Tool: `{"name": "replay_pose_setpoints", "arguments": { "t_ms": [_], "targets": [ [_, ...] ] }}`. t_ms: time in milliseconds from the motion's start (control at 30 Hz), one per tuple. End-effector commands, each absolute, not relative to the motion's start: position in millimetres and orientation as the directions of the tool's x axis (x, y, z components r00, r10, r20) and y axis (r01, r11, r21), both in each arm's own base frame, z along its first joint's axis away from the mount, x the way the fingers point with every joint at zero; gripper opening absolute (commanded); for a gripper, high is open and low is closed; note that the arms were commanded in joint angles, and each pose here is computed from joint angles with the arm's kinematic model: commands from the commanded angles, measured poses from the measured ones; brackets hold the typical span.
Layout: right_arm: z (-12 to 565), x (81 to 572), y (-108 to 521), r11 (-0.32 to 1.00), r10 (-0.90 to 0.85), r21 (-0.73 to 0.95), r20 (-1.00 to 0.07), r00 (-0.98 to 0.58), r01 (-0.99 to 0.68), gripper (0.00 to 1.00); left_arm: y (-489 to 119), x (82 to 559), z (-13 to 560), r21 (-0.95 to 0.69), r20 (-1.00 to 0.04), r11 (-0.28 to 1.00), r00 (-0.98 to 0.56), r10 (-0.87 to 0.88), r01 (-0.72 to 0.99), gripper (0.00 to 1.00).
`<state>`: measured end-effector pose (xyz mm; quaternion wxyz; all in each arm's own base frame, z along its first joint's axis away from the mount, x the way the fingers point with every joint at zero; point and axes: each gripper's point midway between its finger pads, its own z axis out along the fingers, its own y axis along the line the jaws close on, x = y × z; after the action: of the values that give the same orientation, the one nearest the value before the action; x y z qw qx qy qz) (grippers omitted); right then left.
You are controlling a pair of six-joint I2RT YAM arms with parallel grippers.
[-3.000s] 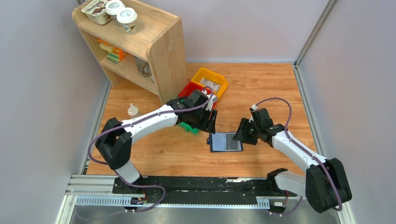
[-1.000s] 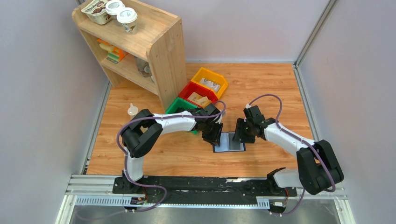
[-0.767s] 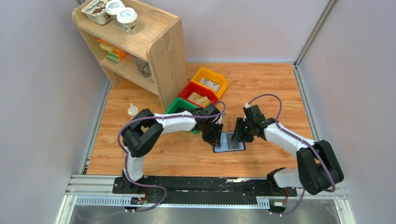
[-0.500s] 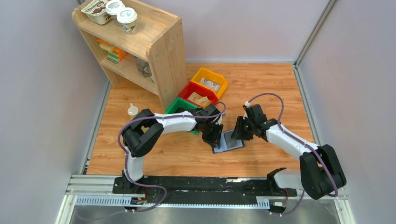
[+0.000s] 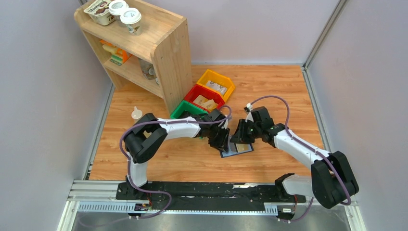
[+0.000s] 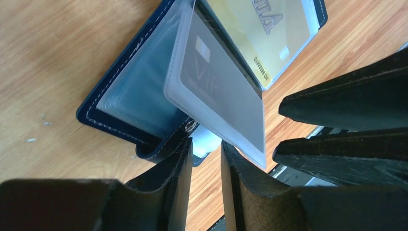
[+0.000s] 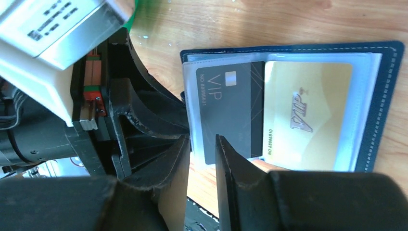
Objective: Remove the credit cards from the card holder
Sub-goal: Remove the credit card from the card holder.
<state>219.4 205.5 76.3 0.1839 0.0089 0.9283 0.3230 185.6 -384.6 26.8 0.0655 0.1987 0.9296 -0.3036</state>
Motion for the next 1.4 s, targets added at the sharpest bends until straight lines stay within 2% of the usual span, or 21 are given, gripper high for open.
{"name": "replay_pose_setpoints", "arguments": {
  "t_ms": [0, 233, 367, 500, 633, 800, 967, 1067, 1100, 1367],
  "targets": [
    [77.6, 219.5, 219.2, 0.759, 0.123, 0.638, -0.341, -0.932, -0.133, 0.29, -379.7, 190.2, 43.2, -0.537, -0.33, 0.734, -0.904, 0.272, 0.416, 0.38],
    [56.9, 218.3, 222.9, 0.782, 0.099, 0.613, -0.302, -0.948, -0.114, 0.34, -361.3, 197.7, 69.7, -0.522, -0.436, 0.754, -0.884, 0.167, 0.4, 0.44],
    [59.4, 225.1, 214.8, 0.817, 0.089, 0.563, -0.336, -0.938, -0.124, 0.36, -351.9, 199.4, 85.7, -0.526, -0.476, 0.759, -0.872, 0.111, 0.384, 0.46],
    [66.8, 236.2, 198.5, 0.847, 0.116, 0.519, -0.39, -0.913, -0.114, 0.37, -362.4, 202.1, 105.1, -0.573, -0.493, 0.722, -0.867, 0.075, 0.388, 0.5],
    [64.0, 240.2, 184.7, 0.844, 0.156, 0.532, -0.37, -0.916, -0.071, 0.36, -388.7, 204.2, 116.6, -0.649, -0.468, 0.655, -0.882, 0.058, 0.387, 0.5],
    [61.0, 239.9, 183.8, 0.823, 0.165, 0.564, -0.356, -0.92, -0.07, 0.36, -416.3, 208.1, 110.7, -0.689, -0.423, 0.612, -0.901, 0.094, 0.387, 0.42],
    [56.7, 240.9, 187.8, 0.8, 0.17, 0.595, -0.35, -0.921, -0.079, 0.37, -417.9, 208.9, 72.4, -0.667, -0.361, 0.657, -0.924, 0.127, 0.351, 0.3],
    [49.3, 239.3, 187.0, 0.791, 0.175, 0.608, -0.329, -0.928, -0.066, 0.37, -410.0, 207.0, 50.1, -0.654, -0.322, 0.687, -0.938, 0.127, 0.317, 0.27],
    [46.3, 239.8, 185.5, 0.79, 0.18, 0.61, -0.323, -0.929, -0.059, 0.37, -403.7, 205.4, 42.3, -0.646, -0.307, 0.702, -0.944, 0.121, 0.3, 0.22],
    [26.9, 229.6, 185.4, 0.751, 0.199, 0.66, -0.246, -0.949, -0.014, 0.37, -379.7, 201.5, 8.2, -0.631, -0.244, 0.744, -0.967, 0.079, 0.22, 0.17]
  ]
}}
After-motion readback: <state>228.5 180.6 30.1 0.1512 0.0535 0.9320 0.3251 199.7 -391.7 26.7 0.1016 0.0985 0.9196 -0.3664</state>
